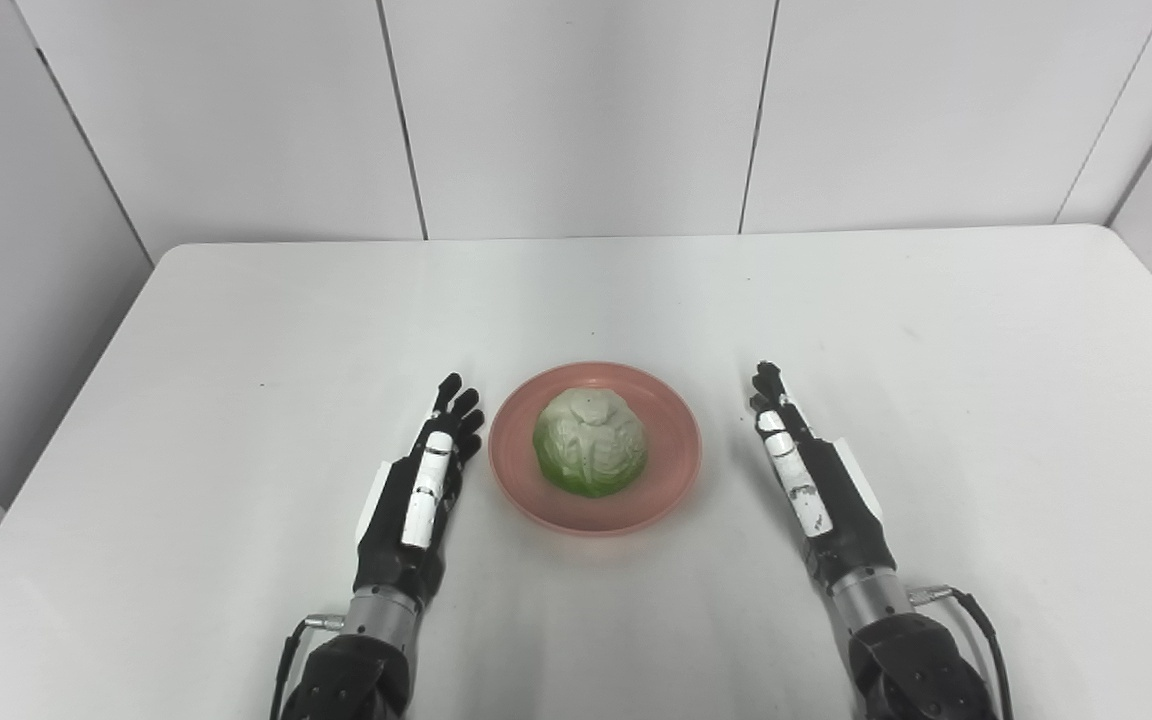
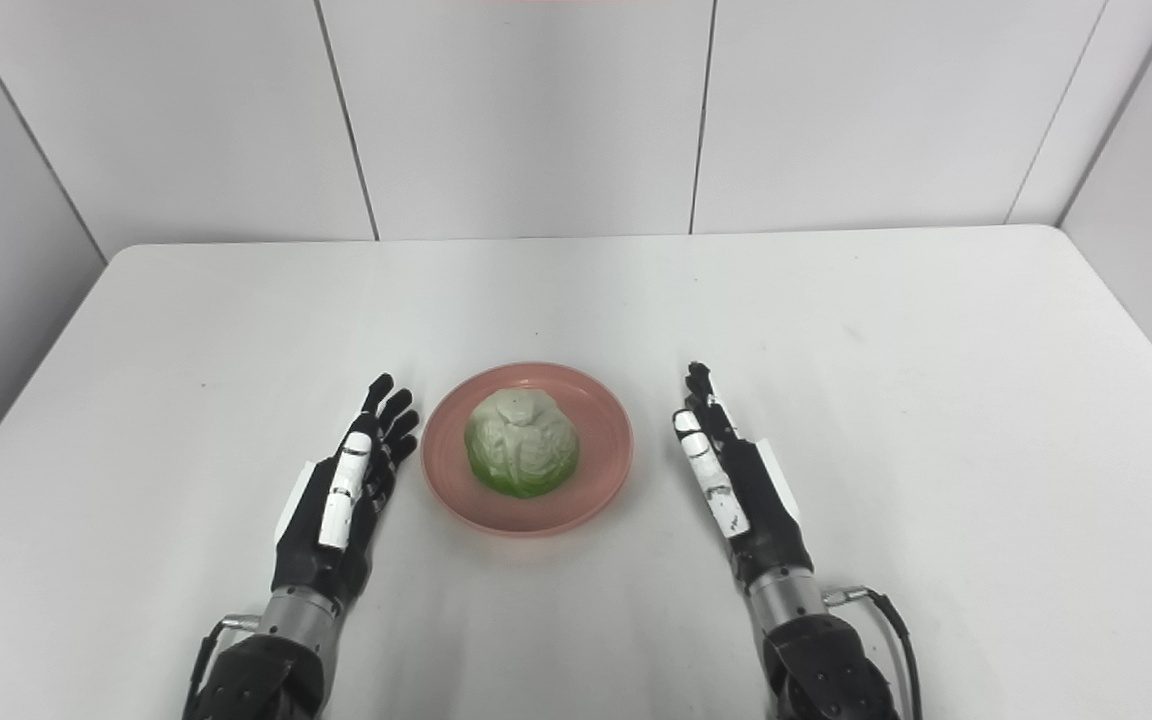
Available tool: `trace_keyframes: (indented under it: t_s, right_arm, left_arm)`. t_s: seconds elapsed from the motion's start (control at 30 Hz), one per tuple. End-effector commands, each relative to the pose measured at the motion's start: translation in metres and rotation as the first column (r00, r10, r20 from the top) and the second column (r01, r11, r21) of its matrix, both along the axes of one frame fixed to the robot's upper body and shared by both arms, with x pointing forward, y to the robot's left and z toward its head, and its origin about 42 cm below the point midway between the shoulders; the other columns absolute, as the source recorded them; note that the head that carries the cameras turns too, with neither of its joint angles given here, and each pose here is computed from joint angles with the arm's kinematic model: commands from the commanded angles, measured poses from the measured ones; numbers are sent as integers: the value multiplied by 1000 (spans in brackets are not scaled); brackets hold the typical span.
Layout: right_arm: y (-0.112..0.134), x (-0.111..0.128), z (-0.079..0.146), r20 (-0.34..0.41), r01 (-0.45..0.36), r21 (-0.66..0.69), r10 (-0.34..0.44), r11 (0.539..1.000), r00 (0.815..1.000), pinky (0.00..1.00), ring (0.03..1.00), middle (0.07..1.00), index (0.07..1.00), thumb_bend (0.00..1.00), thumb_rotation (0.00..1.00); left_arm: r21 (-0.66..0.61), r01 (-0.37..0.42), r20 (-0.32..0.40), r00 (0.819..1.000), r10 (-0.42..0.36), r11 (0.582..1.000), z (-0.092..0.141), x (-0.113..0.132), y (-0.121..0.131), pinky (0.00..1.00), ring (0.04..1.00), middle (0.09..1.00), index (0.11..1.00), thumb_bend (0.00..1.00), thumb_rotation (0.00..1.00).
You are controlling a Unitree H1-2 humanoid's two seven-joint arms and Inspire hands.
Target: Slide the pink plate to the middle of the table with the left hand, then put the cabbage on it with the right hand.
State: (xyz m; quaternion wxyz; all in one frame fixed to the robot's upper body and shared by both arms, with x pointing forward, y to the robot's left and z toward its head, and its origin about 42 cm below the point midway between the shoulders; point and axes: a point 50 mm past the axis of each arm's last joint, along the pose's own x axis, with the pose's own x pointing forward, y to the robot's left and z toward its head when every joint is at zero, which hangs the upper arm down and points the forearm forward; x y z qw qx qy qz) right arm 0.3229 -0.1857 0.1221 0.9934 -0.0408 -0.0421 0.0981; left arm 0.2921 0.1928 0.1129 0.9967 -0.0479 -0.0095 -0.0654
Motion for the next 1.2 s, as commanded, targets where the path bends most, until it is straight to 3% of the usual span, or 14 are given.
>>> trace_keyframes:
  t_s: [0.0, 0.47, 0.97, 1.17]
  right_arm:
    - [-2, 1, -5, 26, 4, 17, -4, 1000, 1000, 1000, 1000, 1000, 1000, 364, 1000]
    - [-4, 0, -14, 29, 27, 0, -27, 1000, 999, 1000, 984, 992, 989, 349, 1000]
    - [-6, -1, -11, 26, 26, -21, -25, 999, 999, 1000, 980, 989, 986, 319, 1000]
    - [-6, -3, -10, 9, 6, -4, -6, 1000, 1000, 1000, 992, 1000, 997, 323, 1000]
  left_arm:
    - [10, -9, -29, 1000, 10, 1000, -9, -4, 3, 977, 962, 969, 977, 439, 1000]
    - [35, -26, -29, 999, 27, 999, -20, 1, 16, 954, 945, 957, 963, 433, 1000]
    - [99, -51, 18, 999, 49, 994, -21, 7, 19, 933, 932, 948, 951, 456, 1000]
    - [148, -51, 44, 998, 45, 988, -21, 4, 20, 967, 960, 969, 973, 459, 1000]
